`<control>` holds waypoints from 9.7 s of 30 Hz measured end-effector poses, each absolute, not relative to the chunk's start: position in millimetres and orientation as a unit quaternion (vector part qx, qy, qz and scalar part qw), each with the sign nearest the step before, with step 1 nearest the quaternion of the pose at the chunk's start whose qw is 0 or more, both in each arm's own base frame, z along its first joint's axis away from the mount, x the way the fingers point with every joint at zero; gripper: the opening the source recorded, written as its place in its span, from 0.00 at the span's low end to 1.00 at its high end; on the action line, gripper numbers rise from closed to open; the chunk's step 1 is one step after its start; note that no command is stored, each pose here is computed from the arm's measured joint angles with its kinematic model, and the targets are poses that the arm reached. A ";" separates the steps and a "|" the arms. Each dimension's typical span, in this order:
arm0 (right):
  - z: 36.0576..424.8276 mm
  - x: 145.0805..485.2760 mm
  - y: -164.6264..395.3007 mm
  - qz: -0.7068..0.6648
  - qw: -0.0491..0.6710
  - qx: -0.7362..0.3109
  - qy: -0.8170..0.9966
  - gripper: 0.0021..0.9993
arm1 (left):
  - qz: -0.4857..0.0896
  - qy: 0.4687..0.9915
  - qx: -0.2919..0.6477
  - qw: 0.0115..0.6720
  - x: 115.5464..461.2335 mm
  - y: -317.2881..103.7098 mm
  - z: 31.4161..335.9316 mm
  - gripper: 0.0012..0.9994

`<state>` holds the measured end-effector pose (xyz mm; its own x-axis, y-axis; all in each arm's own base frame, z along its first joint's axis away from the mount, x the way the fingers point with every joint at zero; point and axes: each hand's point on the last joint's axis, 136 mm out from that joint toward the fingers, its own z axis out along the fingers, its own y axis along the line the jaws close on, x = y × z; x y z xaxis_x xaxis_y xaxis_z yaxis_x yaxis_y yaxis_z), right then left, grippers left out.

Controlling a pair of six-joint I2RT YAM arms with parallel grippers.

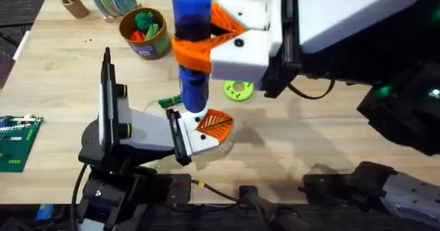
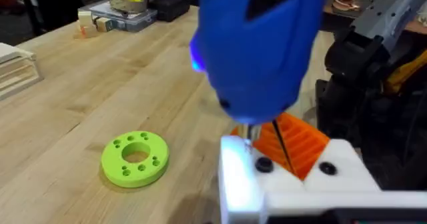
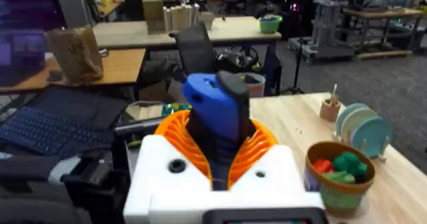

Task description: Pick up the gripper from the table and insert it into the empty holder that is missing its gripper. Then pick up a screw, insert it into the mounting hole, and use the screwdriver to tighten it. Finally, clean up the table by picking up the vegetable and placing it into the bucket.

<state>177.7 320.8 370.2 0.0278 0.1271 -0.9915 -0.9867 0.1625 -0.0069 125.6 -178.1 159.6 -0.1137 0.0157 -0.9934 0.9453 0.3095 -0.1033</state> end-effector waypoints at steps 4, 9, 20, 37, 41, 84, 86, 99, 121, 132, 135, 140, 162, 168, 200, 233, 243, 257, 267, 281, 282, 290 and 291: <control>378.5 176.6 319.8 0.493 0.581 -0.421 0.492 0.09 | -0.434 0.607 0.396 0.535 125.6 -178.1 159.6 0.01; 372.6 177.4 320.6 0.497 0.568 -0.418 0.505 0.09 | -0.434 0.607 0.396 0.535 125.6 -178.1 159.6 0.01; 367.0 178.0 321.2 0.496 0.559 -0.418 0.516 0.08 | -0.434 0.607 0.396 0.535 125.6 -178.1 159.6 0.01; 358.5 179.5 321.8 0.494 0.547 -0.418 0.531 0.08 | -0.435 0.607 0.396 0.534 125.2 -178.3 159.5 0.01; 356.3 180.9 321.6 0.491 0.545 -0.417 0.537 0.07 | -0.436 0.607 0.396 0.534 125.0 -178.4 159.5 0.01; 194.4 395.8 153.1 -0.162 0.524 -0.471 0.690 0.06 | -0.438 0.605 0.399 0.532 123.7 -178.7 159.5 0.01; 168.3 403.0 144.6 -0.196 0.485 -0.489 0.698 0.06 | -0.438 0.605 0.399 0.532 123.7 -178.7 159.5 0.01; 65.7 410.8 117.9 -0.270 0.336 -0.537 0.725 0.11 | -0.438 0.605 0.398 0.532 123.7 -178.7 159.5 0.01; 133.5 399.2 151.1 -0.191 0.456 -0.398 0.773 0.99 | -0.437 0.605 0.399 0.533 123.8 -178.7 159.5 0.89; 203.1 363.2 130.8 -0.096 0.518 -0.235 0.816 0.99 | -0.436 0.604 0.401 0.534 123.7 -178.7 159.5 0.58; 212.5 351.4 124.3 -0.071 0.522 -0.195 0.827 0.99 | -0.437 0.604 0.400 0.533 123.7 -178.7 159.5 0.96; 223.2 337.2 116.5 -0.048 0.526 -0.159 0.834 0.99 | -0.437 0.604 0.400 0.533 123.9 -178.7 159.6 0.99; 226.1 311.6 102.5 -0.025 0.510 -0.117 0.852 0.99 | -0.257 0.794 0.235 0.499 170.2 -121.4 194.7 0.99; 214.8 301.0 96.6 -0.026 0.484 -0.110 0.868 0.99 | -0.190 0.871 0.200 0.406 187.4 -100.8 196.4 0.99; 209.2 258.4 73.1 -0.022 0.447 -0.085 0.890 0.99 | -0.031 0.975 0.193 0.104 224.4 -55.8 85.2 0.99; 206.0 255.9 71.8 -0.024 0.440 -0.085 0.894 0.99 | 0.014 0.977 0.209 0.048 244.3 -44.3 40.4 0.03; 206.0 255.9 71.8 -0.024 0.440 -0.084 0.894 0.99 | 0.014 0.976 0.209 0.058 253.0 -46.0 52.3 0.03; 206.0 255.9 71.8 -0.024 0.440 -0.084 0.894 0.99 | 0.073 0.953 0.167 0.243 356.8 -32.9 148.5 0.03; 206.0 255.9 71.8 -0.024 0.440 -0.084 0.894 0.99 | 0.110 0.927 0.021 0.359 407.0 39.8 189.9 0.03; 205.9 256.0 71.8 -0.017 0.440 -0.070 0.895 0.99 | 0.089 0.926 -0.138 0.339 419.3 88.3 152.0 0.03; 205.9 256.0 71.8 -0.016 0.440 -0.069 0.895 0.99 | 0.088 0.926 -0.140 0.341 420.3 87.8 152.6 0.03; 205.9 255.9 71.8 -0.014 0.440 -0.064 0.896 0.99 | 0.082 0.923 -0.147 0.347 421.7 87.1 154.8 0.72; 206.0 255.9 71.8 -0.014 0.440 -0.064 0.895 0.99 | 0.082 0.923 -0.148 0.346 421.5 87.2 154.7 0.87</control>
<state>255.9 71.8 206.0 -0.6042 -0.1269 -0.7867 -0.1026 0.9914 -0.0811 421.5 87.2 154.7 -0.7168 -0.2154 -0.6632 -0.3291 0.9430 0.0495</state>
